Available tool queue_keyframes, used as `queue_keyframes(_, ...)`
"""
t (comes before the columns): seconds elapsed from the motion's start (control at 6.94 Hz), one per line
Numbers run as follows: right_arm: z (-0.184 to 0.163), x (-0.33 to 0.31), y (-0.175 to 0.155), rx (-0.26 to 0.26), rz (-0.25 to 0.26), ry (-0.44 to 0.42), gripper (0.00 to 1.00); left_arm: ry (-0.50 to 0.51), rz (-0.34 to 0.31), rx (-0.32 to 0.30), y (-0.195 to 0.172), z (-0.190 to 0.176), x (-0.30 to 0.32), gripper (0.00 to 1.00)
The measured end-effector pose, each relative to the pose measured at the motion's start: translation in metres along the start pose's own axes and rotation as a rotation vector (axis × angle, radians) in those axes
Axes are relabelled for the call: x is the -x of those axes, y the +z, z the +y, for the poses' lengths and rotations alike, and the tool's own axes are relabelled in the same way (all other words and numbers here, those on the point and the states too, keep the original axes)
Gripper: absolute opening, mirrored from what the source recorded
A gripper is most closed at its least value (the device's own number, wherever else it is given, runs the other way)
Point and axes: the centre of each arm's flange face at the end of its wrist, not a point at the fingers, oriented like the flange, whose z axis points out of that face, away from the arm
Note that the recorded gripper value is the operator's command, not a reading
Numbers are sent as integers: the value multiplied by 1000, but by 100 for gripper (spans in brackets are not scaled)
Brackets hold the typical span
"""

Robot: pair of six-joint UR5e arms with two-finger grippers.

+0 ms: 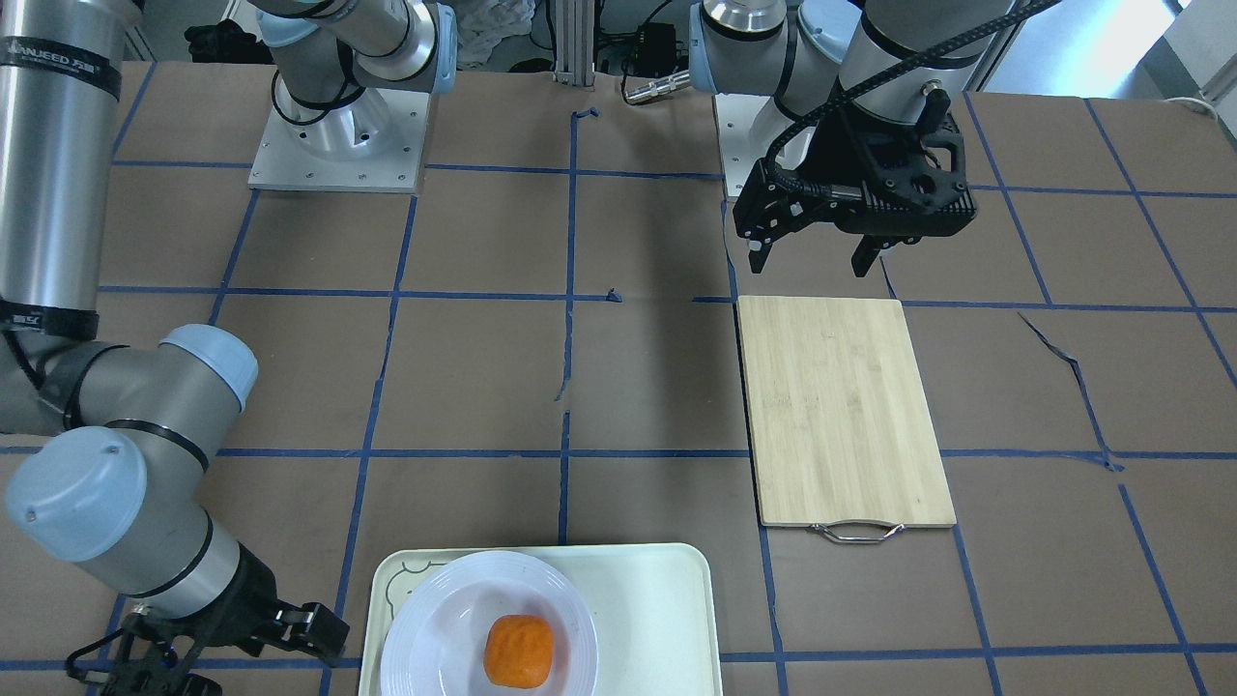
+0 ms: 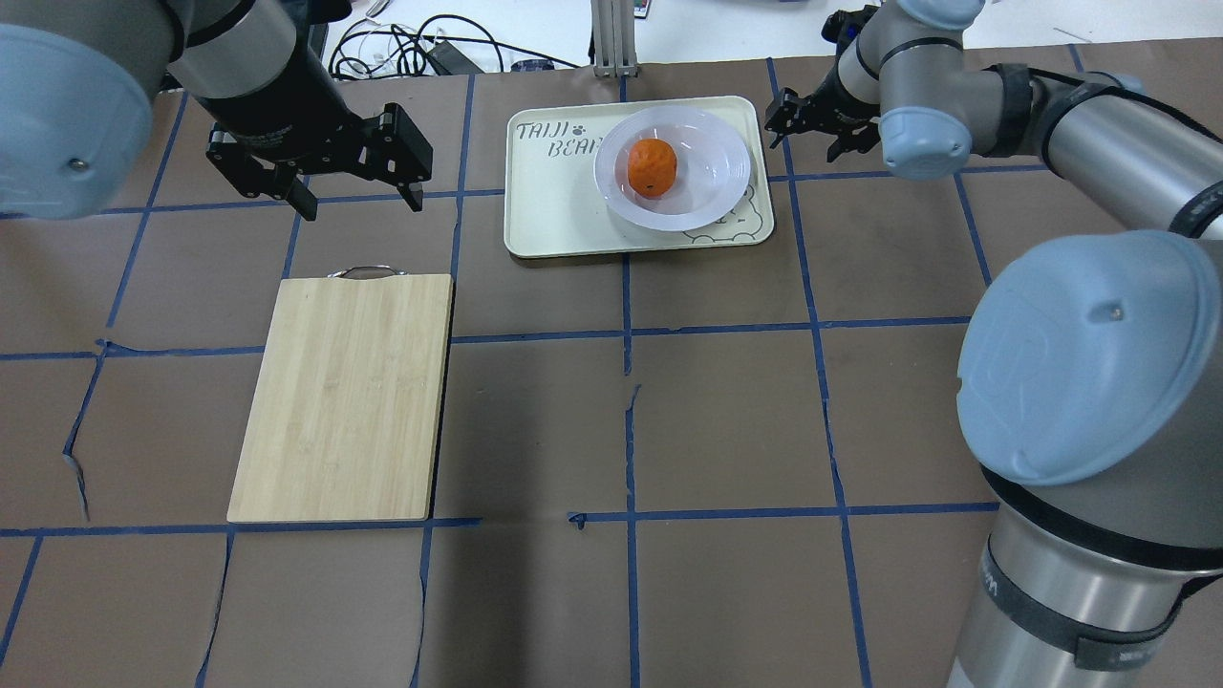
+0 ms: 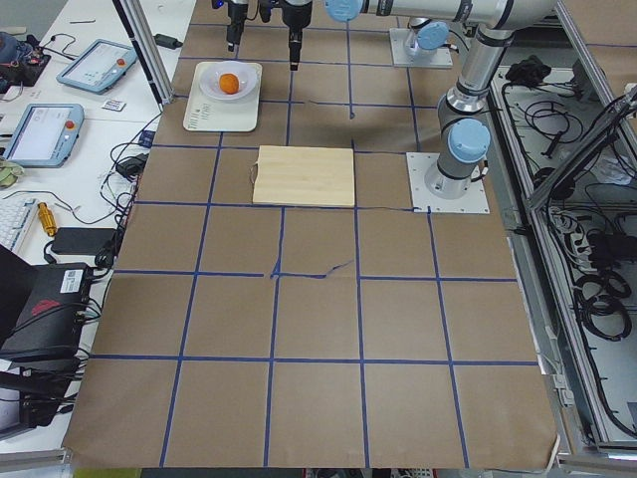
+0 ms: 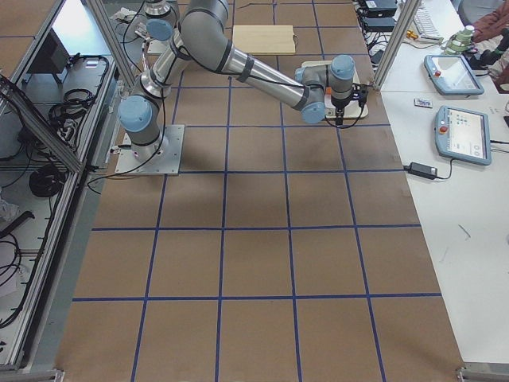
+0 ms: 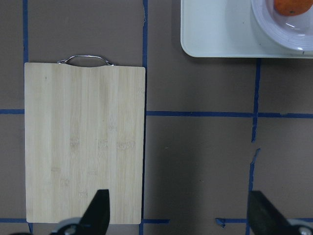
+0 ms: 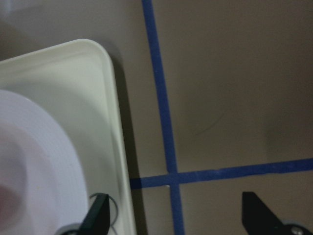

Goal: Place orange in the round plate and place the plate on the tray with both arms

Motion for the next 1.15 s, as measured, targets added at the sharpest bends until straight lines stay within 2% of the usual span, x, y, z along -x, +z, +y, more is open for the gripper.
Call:
queue_keyframes(0.14,-3,-12,-30,17,106,-71,100,0,0,0,0,0,0,100)
queue_keyframes(0.29,2,-15,-71,54,182,-107,100,0,0,0,0,0,0,100)
queue_keyframes(0.43,16,-3,-117,99,214,-134,100,0,0,0,0,0,0,100)
queue_keyframes(0.72,75,56,-215,193,214,-212,100,0,0,0,0,0,0,100)
queue_keyframes(0.86,106,72,-252,244,206,-260,100,0,0,0,0,0,0,100)
queue_keyframes(1.01,131,76,-278,298,194,-315,100,1,0,0,0,0,0,100)
queue_keyframes(1.15,142,77,-296,306,187,-343,100,1,0,0,0,0,0,100)
